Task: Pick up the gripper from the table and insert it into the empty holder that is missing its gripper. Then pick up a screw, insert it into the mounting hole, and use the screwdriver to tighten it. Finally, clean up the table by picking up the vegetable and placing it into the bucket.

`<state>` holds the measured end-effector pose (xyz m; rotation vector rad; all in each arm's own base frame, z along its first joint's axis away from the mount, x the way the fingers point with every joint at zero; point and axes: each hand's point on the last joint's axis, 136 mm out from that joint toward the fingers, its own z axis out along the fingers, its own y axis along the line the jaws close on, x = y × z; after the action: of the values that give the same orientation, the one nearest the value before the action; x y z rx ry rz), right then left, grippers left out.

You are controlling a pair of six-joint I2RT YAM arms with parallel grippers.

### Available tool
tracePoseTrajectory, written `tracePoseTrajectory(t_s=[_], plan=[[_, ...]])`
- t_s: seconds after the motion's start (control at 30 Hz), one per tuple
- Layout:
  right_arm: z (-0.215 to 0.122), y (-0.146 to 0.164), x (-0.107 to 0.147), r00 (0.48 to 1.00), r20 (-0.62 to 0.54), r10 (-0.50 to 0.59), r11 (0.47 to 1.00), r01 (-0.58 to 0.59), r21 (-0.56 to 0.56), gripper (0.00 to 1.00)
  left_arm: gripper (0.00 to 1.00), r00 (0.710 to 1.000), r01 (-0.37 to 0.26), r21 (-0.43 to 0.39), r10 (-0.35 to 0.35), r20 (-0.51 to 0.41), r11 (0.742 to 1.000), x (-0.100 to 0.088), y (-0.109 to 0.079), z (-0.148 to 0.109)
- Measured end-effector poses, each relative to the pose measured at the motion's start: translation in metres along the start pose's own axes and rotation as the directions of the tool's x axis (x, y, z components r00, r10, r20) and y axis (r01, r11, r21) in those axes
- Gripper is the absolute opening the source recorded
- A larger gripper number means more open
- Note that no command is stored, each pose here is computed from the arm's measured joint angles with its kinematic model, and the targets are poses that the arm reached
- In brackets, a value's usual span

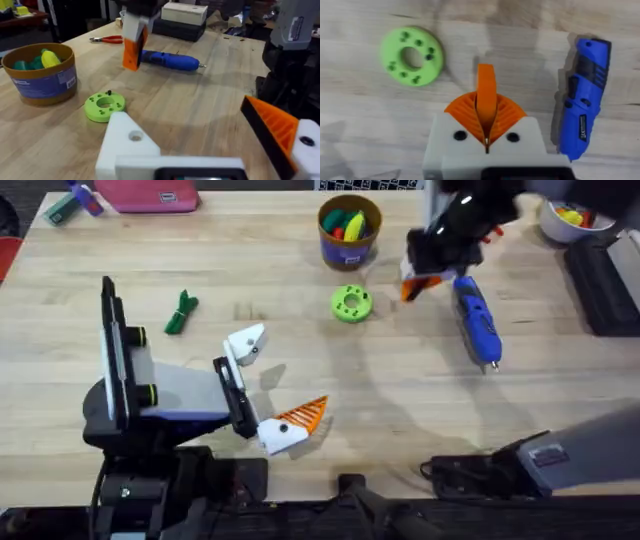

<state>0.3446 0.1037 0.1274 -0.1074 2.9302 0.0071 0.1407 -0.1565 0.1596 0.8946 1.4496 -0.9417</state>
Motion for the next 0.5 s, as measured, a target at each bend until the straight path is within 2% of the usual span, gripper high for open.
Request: tracePoseTrajectory(t_s=[0.13, 0.27, 0.37, 0.5], plan=[[-0.059, 0.018, -0.001, 0.989, 0.146, 0.007, 0.993, 0.011, -0.120, 0.010, 0.985, 1.000, 0.000, 0.000, 0.000, 0.000, 1.000, 0.000, 0.000, 0.000], [-0.107, 0.049, 0.004, 0.967, 0.255, 0.001, 0.954, 0.076, -0.289, 0.009, 0.986, 1.000, -0.001, 0.000, 0.001, 0.000, 1.000, 0.000, 0.000, 0.000], [-0.133, 0.074, 0.007, 0.944, 0.331, -0.003, 0.888, 0.154, -0.432, 0.009, 0.986, 1.000, 0.000, 0.000, 0.000, 0.000, 1.000, 0.000, 0.000, 0.000], [-0.143, 0.097, 0.027, 0.937, 0.349, 0.000, 0.785, 0.216, -0.580, 0.009, 0.987, 1.000, 0.000, 0.000, 0.000, 0.000, 1.000, 0.000, 0.000, 0.000]])
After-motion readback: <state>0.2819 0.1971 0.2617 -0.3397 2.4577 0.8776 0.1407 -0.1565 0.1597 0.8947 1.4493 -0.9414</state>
